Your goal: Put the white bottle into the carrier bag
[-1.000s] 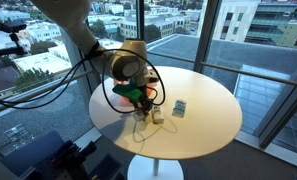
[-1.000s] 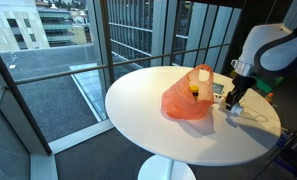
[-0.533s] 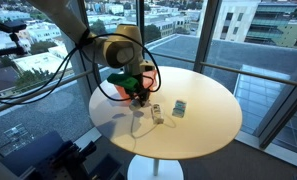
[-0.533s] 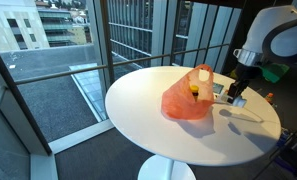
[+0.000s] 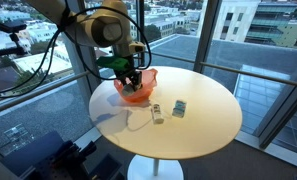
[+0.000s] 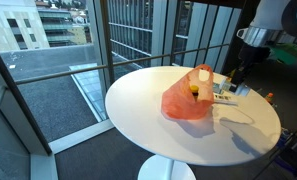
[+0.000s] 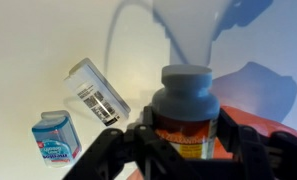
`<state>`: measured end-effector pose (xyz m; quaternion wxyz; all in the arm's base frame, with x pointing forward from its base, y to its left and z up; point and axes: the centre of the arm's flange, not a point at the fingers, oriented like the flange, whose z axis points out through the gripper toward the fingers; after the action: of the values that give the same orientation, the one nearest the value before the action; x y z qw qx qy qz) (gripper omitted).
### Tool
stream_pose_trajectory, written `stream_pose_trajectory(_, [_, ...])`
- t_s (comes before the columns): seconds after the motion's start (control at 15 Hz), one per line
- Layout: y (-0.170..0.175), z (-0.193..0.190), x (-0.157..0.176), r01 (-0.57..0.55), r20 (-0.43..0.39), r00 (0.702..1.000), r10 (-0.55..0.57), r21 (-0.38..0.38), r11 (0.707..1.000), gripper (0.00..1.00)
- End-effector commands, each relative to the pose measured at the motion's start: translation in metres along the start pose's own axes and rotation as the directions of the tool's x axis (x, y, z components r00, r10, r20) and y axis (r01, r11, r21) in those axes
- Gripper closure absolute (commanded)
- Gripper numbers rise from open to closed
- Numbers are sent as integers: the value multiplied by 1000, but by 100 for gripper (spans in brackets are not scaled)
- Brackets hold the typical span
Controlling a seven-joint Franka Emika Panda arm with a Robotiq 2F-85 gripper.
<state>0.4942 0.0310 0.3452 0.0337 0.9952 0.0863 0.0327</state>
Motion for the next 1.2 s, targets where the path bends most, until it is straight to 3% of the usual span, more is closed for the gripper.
stream_pose_trajectory(0.0, [-22,-24,7,28,-12,1000,-28,-11,1000,63])
stream_pose_trajectory(0.47, [-59,-17,35,103,-16,995,-103,-5,995,63])
stream_pose_trajectory(1.13, [-80,22,91,126,41,991,-127,21,992,63])
